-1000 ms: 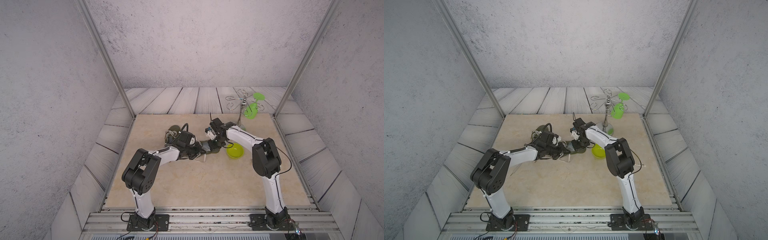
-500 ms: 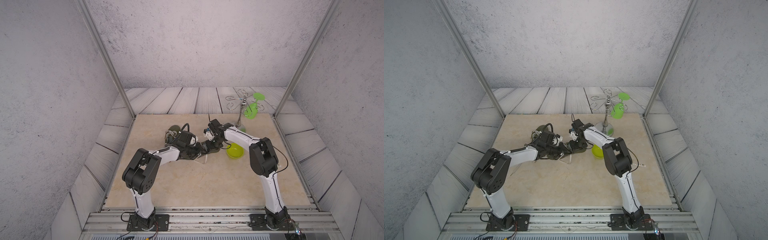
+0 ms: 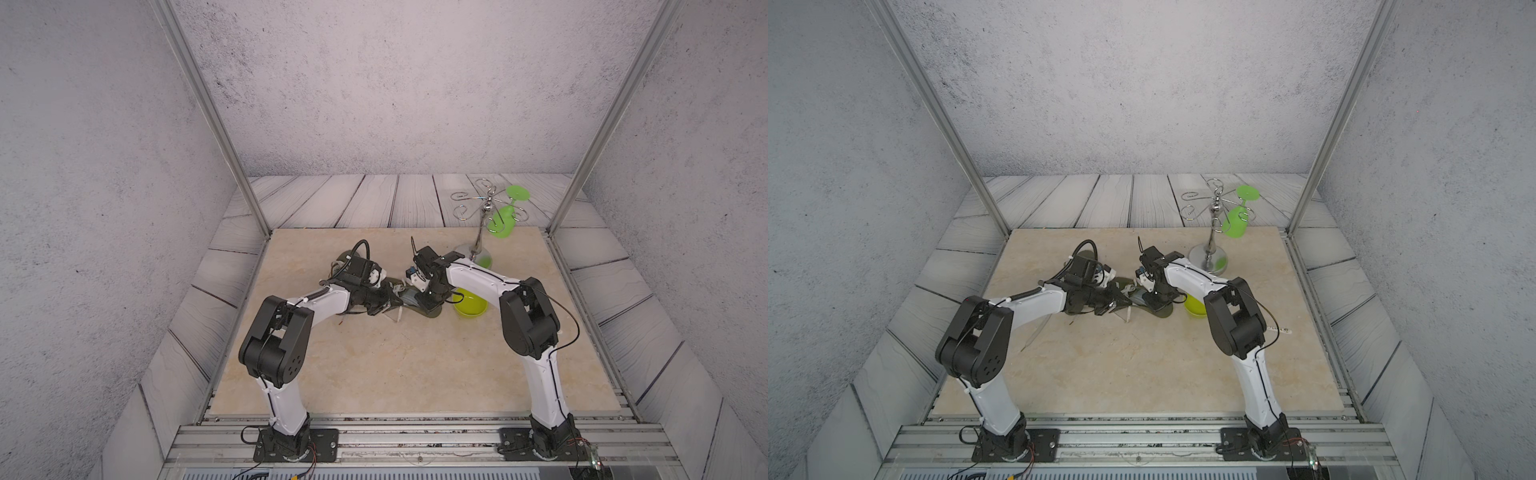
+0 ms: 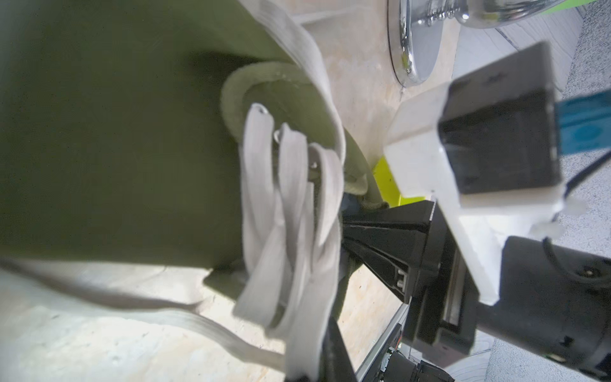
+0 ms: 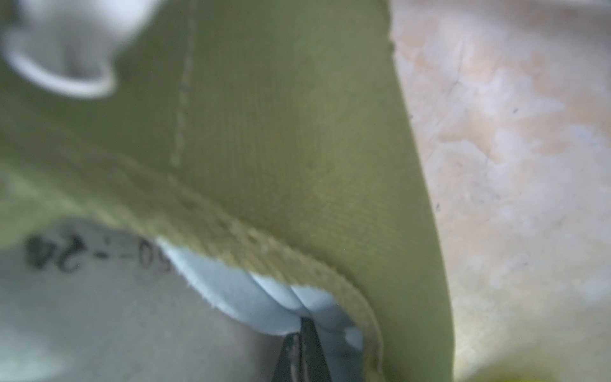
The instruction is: Insert the insole into the shoe
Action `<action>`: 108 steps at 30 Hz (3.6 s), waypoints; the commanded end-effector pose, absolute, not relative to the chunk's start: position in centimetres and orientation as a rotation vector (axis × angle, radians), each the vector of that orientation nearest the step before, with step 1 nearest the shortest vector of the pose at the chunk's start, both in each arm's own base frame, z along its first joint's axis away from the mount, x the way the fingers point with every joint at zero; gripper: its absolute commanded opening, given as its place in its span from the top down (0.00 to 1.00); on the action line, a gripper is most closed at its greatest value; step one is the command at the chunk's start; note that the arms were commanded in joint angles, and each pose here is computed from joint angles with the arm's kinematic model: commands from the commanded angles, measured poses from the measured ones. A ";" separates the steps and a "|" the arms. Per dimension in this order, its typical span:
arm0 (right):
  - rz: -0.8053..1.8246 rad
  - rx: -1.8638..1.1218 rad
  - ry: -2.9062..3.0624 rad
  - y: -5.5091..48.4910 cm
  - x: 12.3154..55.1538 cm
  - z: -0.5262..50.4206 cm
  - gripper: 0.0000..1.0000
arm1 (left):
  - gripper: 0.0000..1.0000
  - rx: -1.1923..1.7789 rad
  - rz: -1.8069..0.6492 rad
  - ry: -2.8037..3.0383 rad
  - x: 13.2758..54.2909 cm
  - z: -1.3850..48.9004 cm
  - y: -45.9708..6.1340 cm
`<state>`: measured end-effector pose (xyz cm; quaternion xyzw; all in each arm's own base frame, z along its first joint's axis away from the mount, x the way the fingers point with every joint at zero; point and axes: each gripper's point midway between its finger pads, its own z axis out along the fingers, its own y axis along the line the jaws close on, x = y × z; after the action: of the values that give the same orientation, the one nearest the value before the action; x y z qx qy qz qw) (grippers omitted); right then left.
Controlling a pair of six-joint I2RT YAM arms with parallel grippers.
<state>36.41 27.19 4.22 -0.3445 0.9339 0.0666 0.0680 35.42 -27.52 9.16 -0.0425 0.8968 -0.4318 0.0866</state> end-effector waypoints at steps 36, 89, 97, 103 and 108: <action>0.331 -0.839 2.666 29.8 36.7 6.4 0.93 | 1.00 -0.012 -1.302 2.619 36.8 11.3 -27.3; 0.150 -0.716 2.797 27.8 35.7 5.4 0.37 | 0.46 0.215 -0.743 2.627 41.3 20.1 -17.8; -0.174 -0.840 2.720 27.8 36.9 4.2 0.38 | 0.45 0.202 -0.706 2.614 39.2 19.8 -16.8; -0.337 -0.872 2.650 27.6 37.5 5.1 0.46 | 0.45 0.199 -0.720 2.625 38.9 19.1 -16.9; -0.368 -0.869 2.615 27.3 37.7 6.0 0.63 | 0.45 0.198 -0.736 2.626 39.2 18.8 -17.1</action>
<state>37.45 28.67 5.89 -0.3062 0.9298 -0.0917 0.1825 38.95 -16.94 18.93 0.0712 0.9418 -0.2594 0.2014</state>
